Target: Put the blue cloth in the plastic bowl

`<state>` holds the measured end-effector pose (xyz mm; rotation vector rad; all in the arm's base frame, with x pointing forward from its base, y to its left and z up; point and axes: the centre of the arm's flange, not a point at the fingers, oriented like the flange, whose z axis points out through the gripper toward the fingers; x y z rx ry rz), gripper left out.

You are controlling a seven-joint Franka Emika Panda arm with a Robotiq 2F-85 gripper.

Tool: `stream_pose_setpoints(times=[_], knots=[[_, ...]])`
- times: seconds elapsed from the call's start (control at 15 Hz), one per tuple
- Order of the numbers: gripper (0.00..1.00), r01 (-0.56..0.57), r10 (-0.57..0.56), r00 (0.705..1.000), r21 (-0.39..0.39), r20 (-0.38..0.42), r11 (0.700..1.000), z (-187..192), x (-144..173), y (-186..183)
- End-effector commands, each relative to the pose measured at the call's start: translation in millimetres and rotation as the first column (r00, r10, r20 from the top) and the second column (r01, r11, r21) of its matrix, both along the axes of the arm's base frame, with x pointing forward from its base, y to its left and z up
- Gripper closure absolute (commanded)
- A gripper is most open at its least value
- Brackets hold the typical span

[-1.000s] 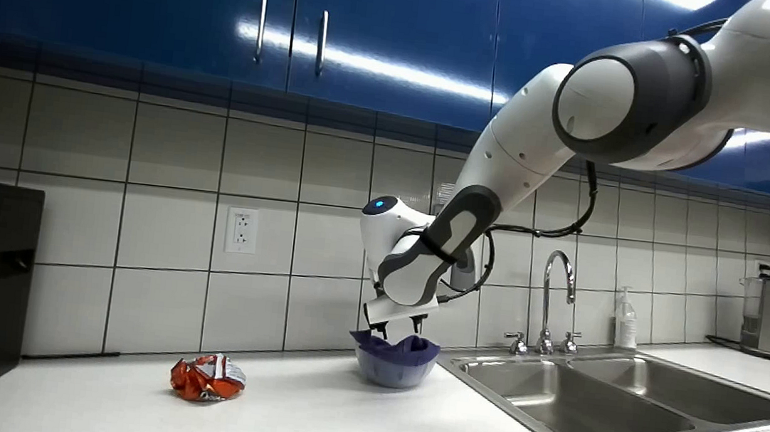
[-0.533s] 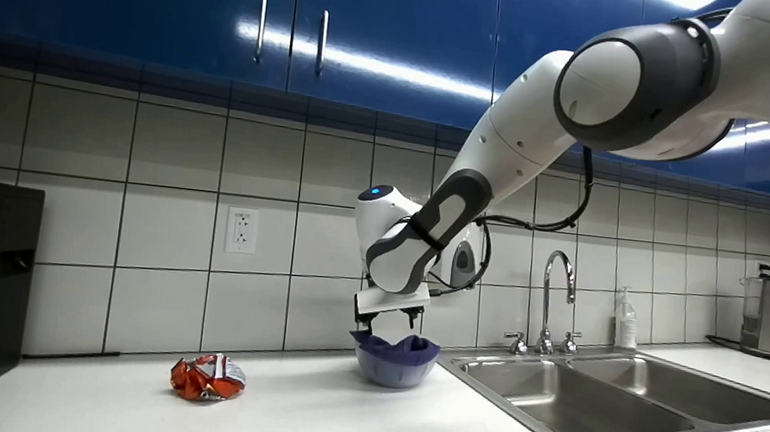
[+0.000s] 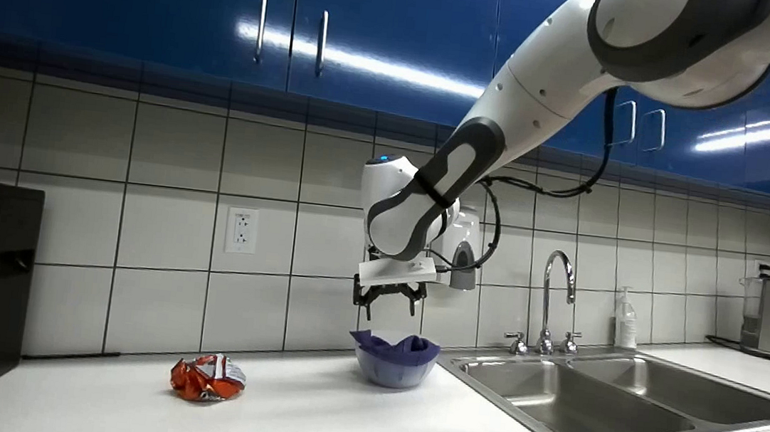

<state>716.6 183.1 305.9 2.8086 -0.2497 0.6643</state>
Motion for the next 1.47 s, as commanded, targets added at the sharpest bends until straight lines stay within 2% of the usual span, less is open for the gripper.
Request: stream_pose_setpoints(times=[0.0, 0.87, 1.2, 1.4], knots=[[0.0, -0.02, 0.02, 0.999, 0.018, -0.038, 1.0, 27.0, -64.5, -0.1], [0.0, -0.067, 0.074, 0.988, 0.053, -0.138, 0.996, 33.1, -242.3, 49.4], [0.0, -0.055, 0.07, 0.984, 0.095, -0.161, 0.994, 38.3, -275.3, 56.4], [0.0, -0.045, 0.066, 0.98, 0.117, -0.188, 0.992, 40.9, -277.2, 57.2]])
